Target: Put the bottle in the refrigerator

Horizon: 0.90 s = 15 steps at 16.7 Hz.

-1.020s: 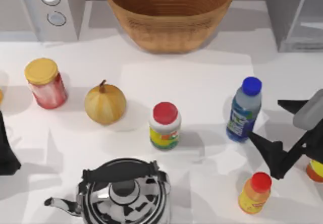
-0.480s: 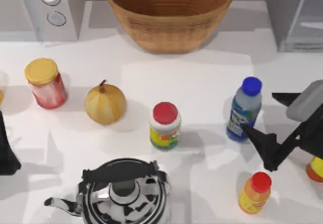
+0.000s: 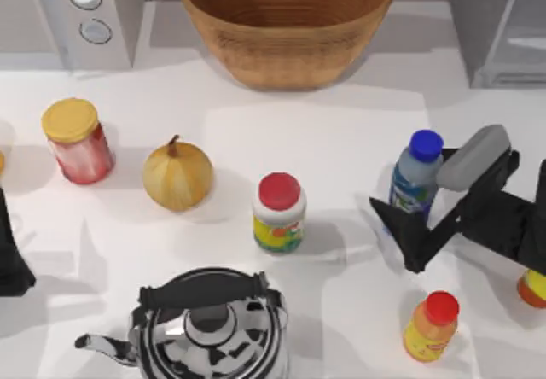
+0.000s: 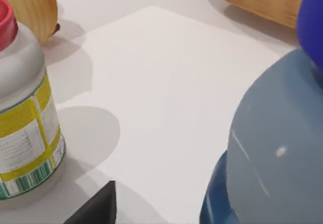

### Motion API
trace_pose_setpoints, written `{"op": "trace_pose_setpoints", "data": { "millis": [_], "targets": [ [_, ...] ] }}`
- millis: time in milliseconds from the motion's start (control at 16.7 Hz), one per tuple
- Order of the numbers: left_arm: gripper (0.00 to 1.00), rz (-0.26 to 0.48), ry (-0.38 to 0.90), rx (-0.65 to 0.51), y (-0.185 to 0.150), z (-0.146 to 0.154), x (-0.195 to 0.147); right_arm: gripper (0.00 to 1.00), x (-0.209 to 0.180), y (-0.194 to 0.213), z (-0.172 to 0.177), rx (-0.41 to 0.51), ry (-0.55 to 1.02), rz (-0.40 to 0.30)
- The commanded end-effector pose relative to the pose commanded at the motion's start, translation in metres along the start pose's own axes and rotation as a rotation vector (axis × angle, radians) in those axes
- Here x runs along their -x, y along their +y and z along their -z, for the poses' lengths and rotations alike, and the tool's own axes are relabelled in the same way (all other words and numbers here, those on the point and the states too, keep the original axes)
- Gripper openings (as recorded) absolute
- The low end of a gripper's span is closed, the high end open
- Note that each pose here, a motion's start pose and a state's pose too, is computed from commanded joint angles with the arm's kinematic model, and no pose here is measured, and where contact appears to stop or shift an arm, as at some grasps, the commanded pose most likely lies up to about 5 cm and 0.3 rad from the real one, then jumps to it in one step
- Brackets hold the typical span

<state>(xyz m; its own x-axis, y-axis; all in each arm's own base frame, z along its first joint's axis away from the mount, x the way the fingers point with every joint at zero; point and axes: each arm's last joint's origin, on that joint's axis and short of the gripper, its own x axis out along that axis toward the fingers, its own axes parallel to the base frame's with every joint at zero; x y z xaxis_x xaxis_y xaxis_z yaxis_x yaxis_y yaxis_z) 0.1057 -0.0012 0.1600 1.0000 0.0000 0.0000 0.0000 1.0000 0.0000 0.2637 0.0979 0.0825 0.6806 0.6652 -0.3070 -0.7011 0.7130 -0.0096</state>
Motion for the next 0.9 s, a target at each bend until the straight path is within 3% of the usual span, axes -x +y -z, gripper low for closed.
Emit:
{"op": "trace_pose_setpoints", "data": {
  "millis": [360,900],
  "targets": [
    [1.0,0.0,0.0,0.0,0.0,0.0,0.0,1.0,-0.0028,-0.002,0.0069,-0.001,0.002,0.002],
    [1.0,0.0,0.0,0.0,0.0,0.0,0.0,0.33,-0.0028,-0.002,0.0069,-0.001,0.002,0.002]
  ]
}}
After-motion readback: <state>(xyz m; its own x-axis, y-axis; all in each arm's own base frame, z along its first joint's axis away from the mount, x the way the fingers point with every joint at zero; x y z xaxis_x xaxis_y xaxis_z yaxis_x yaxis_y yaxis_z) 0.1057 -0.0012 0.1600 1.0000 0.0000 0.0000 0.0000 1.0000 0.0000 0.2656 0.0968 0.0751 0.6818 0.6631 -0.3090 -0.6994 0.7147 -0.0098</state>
